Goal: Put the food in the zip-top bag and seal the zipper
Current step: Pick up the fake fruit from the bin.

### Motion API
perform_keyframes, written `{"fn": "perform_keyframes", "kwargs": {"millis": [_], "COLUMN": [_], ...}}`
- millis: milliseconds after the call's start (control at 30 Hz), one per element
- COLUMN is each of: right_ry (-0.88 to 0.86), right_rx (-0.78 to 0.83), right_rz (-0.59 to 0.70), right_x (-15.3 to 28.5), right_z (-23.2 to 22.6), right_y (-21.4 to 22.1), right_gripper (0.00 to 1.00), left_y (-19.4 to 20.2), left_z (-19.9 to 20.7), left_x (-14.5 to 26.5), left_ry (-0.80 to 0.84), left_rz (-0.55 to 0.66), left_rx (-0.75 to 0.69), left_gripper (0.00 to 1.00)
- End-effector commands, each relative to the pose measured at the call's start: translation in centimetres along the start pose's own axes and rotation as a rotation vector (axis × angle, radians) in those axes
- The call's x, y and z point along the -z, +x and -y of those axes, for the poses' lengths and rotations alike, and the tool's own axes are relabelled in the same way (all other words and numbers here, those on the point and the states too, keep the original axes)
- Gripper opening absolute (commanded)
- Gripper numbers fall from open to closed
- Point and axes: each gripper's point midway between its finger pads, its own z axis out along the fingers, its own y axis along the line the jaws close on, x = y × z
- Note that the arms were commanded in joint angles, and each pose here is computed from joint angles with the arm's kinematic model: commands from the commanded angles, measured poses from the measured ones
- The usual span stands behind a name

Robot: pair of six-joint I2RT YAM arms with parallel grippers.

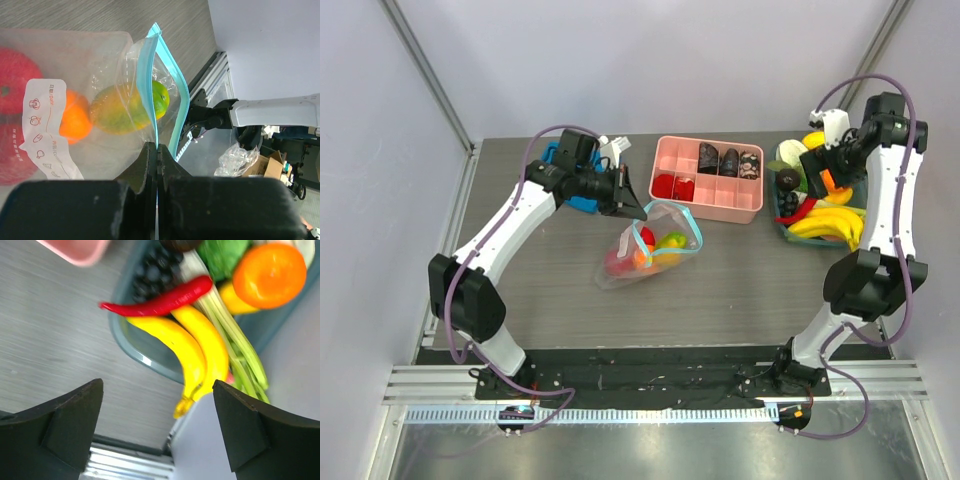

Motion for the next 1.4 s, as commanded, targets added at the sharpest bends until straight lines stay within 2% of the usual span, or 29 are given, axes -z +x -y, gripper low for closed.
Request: {"fn": "perform_keyframes", "kwargs": {"millis": [0, 67, 100, 200, 500, 733, 1100, 1367], "right_ry": [0.014, 0.058, 0.112, 0.176, 0.342, 0.375, 0.368, 0.364], "right_rx": [0.083, 0.11, 0.115, 0.066, -0.157, -0.213, -0.252, -0.275], "right_rz": [-0.261, -0.304, -0.365, -0.423, -0.416, -0.373, -0.377, -0.372], "right_x": [-0.1, -0.4, -0.4, -0.2, -0.1, -1.3, -3.6, -5.3], "right_z": [1.2, 2.1, 3.1, 3.6, 4.2, 5.0, 5.4, 6.0], "right_y": [6.1, 7.1, 8.2, 9.6, 14.6, 16.9, 18.3, 18.4], "right_gripper": [0.95, 0.96, 0.96, 0.95, 0.94, 0.94, 0.84, 0.69], "left_y": [-0.4, -0.3, -0.2, -0.2, 0.1, 0.0, -0.1, -0.2], "left_z": [1.6, 1.5, 1.5, 1.6, 1.5, 1.6, 1.5, 1.5], "left_x": [0.9, 1.0, 0.9, 1.2, 1.1, 1.3, 1.3, 1.3], "left_ry": [0.027, 0.025, 0.025, 0.024, 0.022, 0.015, 0.011, 0.006], "left_rz": [0.029, 0.023, 0.02, 0.022, 0.015, 0.016, 0.023, 0.022], "left_rx": [-0.05, -0.049, -0.048, -0.061, -0.062, -0.071, -0.066, -0.073], "left_gripper": [0.0, 0.0, 0.0, 0.0, 0.0, 0.0, 0.0, 0.0]}}
